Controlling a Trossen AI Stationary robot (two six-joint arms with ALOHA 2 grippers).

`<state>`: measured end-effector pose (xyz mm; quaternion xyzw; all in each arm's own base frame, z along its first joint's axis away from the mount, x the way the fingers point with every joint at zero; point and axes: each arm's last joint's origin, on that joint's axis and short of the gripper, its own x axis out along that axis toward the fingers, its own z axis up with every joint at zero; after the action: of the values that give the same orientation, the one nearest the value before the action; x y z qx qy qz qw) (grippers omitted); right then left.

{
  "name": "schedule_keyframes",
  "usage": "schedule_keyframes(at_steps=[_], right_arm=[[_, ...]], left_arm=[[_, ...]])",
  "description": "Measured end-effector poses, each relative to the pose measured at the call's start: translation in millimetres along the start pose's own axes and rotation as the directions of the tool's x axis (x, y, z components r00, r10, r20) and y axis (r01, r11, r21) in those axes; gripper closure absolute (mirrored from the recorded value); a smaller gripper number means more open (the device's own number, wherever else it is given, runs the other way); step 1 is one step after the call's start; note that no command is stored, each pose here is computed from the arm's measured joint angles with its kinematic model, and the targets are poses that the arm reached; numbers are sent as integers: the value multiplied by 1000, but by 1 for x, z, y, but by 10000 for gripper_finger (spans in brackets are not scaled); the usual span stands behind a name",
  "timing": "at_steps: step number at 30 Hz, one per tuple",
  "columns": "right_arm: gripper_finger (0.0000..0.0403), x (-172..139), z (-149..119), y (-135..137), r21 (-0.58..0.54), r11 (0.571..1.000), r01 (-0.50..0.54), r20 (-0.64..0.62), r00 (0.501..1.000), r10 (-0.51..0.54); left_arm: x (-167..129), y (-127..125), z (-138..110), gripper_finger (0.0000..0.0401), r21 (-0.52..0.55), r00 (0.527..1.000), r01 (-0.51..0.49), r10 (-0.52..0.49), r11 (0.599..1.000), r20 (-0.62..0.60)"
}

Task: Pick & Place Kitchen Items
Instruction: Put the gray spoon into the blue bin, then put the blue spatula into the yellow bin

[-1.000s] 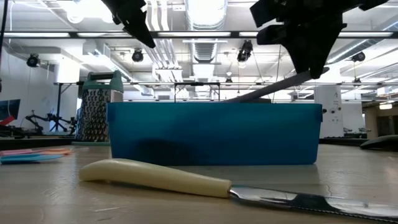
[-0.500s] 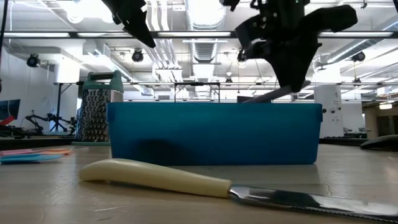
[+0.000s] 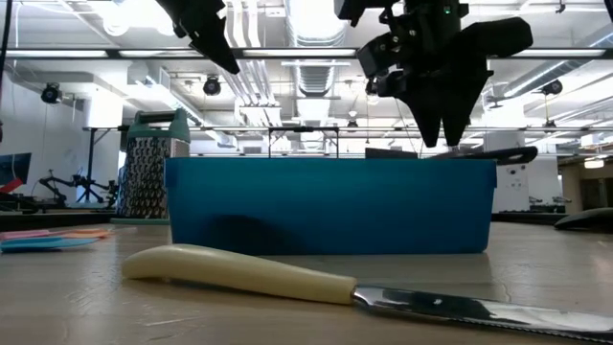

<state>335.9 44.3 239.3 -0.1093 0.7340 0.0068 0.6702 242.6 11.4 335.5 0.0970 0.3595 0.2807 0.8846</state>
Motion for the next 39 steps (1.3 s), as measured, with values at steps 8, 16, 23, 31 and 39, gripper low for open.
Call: schedule_keyframes(at_steps=[8, 16, 23, 31, 39], right_arm=[[184, -5, -8, 0, 160, 987, 5, -33, 999, 0], [201, -33, -34, 10, 257, 965, 51, 6, 998, -55], [240, -62, -64, 21, 300, 947, 114, 156, 974, -167], [308, -74, -104, 25, 369, 929, 11, 373, 914, -159], [363, -60, -149, 21, 469, 881, -70, 422, 894, -153]], left_arm=[[0, 0, -2, 282, 5, 1000, 2, -1, 1000, -13], [-2, -4, -14, 282, 5, 977, 163, -160, 987, -143], [-9, -17, -32, 283, 28, 950, 188, -175, 982, -258], [-30, -40, -44, 302, -57, 915, 241, -247, 969, -320], [-38, -65, -61, 305, -164, 836, 347, -384, 923, -392]])
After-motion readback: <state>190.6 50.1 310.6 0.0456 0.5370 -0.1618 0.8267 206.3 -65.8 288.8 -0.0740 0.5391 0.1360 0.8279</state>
